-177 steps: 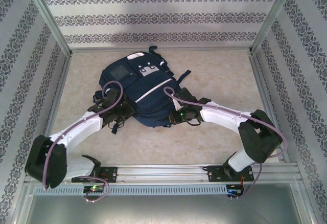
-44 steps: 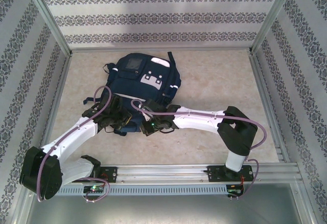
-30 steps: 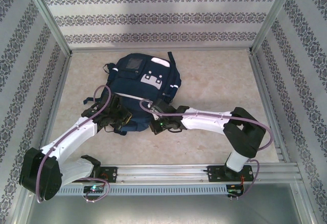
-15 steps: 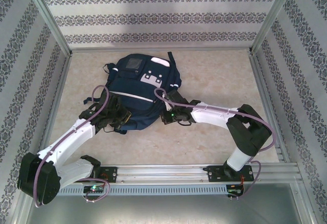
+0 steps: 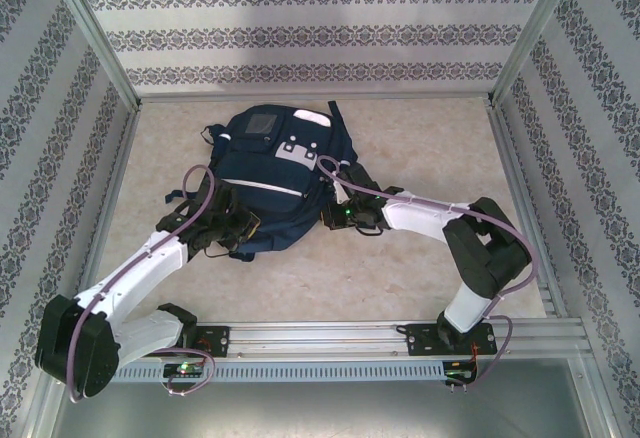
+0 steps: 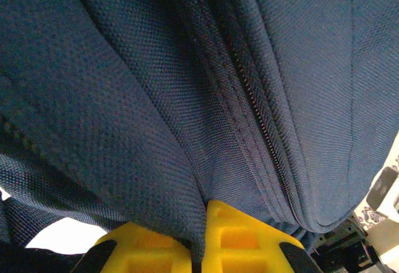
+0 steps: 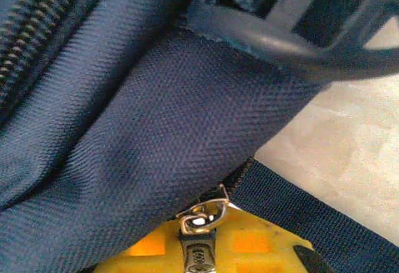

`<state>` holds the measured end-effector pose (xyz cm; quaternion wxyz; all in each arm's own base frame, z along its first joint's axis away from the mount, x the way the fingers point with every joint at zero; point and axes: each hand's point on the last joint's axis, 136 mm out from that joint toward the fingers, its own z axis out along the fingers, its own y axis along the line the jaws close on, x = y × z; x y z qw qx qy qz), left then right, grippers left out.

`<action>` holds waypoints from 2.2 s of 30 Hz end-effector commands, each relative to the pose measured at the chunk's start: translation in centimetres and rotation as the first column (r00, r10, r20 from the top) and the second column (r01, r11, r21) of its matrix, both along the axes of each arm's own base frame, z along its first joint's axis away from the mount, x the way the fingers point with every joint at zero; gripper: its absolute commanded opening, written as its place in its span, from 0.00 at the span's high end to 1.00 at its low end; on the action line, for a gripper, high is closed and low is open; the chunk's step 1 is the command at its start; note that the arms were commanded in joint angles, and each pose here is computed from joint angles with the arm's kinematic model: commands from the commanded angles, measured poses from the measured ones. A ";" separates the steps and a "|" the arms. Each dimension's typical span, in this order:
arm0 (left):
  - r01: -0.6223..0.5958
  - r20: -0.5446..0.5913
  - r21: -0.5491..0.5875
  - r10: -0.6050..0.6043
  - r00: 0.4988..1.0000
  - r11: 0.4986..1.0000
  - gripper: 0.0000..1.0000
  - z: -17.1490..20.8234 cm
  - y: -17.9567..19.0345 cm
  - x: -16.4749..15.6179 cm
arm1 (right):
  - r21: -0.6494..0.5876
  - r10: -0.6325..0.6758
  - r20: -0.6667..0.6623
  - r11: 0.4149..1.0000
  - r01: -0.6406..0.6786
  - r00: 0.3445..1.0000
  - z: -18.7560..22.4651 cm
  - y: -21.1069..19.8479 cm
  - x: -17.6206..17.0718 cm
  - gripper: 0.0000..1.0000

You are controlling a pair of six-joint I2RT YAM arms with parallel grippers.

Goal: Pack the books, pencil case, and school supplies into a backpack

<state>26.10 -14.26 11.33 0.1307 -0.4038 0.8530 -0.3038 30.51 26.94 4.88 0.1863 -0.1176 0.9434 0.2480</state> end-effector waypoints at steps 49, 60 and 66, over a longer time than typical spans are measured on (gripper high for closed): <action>0.486 0.199 -0.018 -0.473 0.858 0.874 0.41 2.3 -20.7 -3.7 | 0.112 -0.444 0.368 0.893 0.435 0.817 13.6 -17.2 -1.5 0.49; 0.498 0.459 0.540 -0.734 0.500 0.678 0.00 15.3 -12.7 -3.7 | 0.245 -0.457 0.528 0.889 0.386 0.716 20.9 -17.9 -3.8 0.02; -0.141 0.514 0.834 -0.660 0.548 0.533 0.00 22.8 -0.4 0.0 | 0.289 -0.532 0.596 0.841 0.458 0.602 22.1 -19.6 -2.4 0.02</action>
